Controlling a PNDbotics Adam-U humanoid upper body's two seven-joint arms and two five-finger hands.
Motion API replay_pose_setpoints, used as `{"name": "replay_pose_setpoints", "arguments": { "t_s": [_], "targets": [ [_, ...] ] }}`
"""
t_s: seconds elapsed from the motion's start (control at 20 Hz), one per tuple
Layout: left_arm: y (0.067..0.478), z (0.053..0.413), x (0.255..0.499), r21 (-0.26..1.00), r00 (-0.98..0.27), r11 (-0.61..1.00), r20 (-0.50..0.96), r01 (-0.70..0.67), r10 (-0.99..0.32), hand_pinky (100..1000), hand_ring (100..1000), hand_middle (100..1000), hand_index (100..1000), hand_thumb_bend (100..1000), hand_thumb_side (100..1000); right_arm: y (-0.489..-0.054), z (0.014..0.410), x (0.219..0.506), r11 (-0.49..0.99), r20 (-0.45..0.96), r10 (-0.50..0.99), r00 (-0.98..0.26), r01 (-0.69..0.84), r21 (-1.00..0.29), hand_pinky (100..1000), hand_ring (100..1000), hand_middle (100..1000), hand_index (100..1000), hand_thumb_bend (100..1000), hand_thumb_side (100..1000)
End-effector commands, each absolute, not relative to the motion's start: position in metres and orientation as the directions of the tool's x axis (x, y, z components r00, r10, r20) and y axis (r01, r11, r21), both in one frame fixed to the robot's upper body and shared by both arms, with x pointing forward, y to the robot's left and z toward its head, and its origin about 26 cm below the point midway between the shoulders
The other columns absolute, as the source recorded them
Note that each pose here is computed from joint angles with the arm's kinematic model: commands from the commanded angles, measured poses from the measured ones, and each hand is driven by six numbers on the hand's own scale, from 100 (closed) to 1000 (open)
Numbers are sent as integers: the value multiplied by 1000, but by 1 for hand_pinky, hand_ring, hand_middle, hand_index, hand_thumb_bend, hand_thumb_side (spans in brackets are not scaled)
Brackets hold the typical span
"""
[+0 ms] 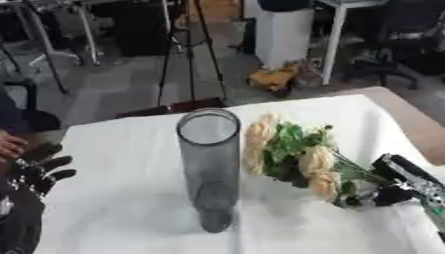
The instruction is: Arrange flowers into the vase.
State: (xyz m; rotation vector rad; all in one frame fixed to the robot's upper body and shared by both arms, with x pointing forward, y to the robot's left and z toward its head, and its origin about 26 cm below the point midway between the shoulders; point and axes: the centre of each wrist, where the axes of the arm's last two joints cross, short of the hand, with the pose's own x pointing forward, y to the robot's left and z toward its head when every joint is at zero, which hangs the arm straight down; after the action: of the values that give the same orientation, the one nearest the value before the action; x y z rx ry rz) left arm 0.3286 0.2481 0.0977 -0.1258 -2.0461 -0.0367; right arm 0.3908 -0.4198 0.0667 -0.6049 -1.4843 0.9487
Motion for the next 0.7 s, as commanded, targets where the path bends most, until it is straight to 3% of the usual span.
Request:
{"name": "replay_pose_setpoints", "arguments": {
  "t_s": [0.05, 0.2, 0.55, 0.7],
  "targets": [
    [250, 107, 330, -23, -481, 994, 874, 105, 70, 689, 727, 740, 797, 1000, 856, -418, 92, 395, 554, 566, 798, -207, -115, -824, 100, 100, 100, 125, 895, 423],
    [250, 106, 330, -23, -480, 994, 874, 104, 70, 689, 727, 740, 797, 1000, 857, -416, 102, 396, 581, 589, 776, -228, -106, -807, 100, 100, 100, 121, 875, 470],
    [251, 106, 330, -24, -480, 994, 875, 102, 71, 689, 727, 740, 797, 1000, 857, -412, 118, 396, 607, 608, 753, -254, -89, -789, 100, 100, 100, 119, 868, 486],
    [251, 106, 329, -25, -479, 995, 875, 100, 70, 689, 726, 740, 797, 999, 859, -412, 126, 396, 617, 609, 746, -268, -65, -784, 100, 100, 100, 115, 857, 543]
  ]
}}
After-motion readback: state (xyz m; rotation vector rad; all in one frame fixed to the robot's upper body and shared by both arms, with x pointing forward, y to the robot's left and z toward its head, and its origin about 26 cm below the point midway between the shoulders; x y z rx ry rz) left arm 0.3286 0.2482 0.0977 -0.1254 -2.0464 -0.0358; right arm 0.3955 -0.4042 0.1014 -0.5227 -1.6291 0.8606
